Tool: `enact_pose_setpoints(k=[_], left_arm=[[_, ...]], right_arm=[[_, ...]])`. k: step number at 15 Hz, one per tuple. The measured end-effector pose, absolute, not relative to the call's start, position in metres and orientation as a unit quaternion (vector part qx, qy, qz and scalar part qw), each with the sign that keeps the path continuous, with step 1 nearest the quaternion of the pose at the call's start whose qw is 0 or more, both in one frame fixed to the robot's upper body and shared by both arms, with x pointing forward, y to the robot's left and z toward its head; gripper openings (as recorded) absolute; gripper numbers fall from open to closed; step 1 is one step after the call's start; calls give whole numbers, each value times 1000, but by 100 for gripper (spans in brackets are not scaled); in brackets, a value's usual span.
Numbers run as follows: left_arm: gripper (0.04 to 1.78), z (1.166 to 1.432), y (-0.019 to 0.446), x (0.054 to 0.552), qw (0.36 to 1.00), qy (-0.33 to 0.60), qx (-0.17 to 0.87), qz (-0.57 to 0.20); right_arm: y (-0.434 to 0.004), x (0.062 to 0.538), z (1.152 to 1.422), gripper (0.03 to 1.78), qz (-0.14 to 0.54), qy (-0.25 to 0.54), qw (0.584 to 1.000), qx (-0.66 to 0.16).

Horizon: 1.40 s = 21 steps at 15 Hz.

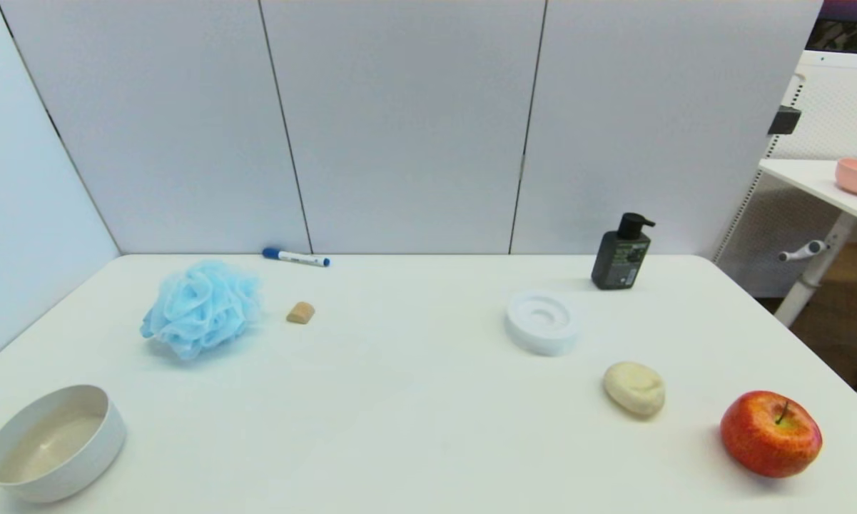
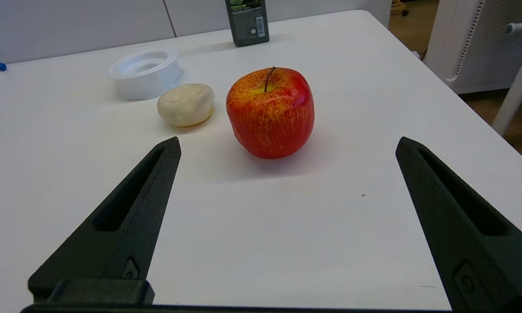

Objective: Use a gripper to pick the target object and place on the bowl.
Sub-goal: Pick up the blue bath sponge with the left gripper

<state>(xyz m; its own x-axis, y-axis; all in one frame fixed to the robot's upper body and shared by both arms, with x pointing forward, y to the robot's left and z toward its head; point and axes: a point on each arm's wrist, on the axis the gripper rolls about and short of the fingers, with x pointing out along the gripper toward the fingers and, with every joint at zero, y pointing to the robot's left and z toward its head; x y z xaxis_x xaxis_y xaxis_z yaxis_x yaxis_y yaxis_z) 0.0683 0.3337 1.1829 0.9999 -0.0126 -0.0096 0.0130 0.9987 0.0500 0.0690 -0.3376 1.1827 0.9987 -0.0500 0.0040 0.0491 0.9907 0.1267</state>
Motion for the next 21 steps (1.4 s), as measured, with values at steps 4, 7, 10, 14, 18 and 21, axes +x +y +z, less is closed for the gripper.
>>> enact_pose_setpoints(k=[4,7,10,14,18,21], left_arm=[[171,1183,334,68,1000,4,25,-6],[171,1183,334,69,1000,-3,28,-7],[171,1183,334,69,999,0,32,-7],[171,1197,334,73,999,20,32,-8],[171,1283,334,87,1000,3,29,-8],[171,1369,333,115,999,-19,27,-8]], right_arm=[[-338,69,1183,171,-25,-3,998,63],[-338,69,1183,171,-25,-4,998,63],[-338,69,1183,171,-25,-4,998,63],[-338,69,1183,171,-25,-4,998,63],[-338,69,1183,171,-25,-3,998,63],[-338,69,1183,171,-25,-4,998,63]])
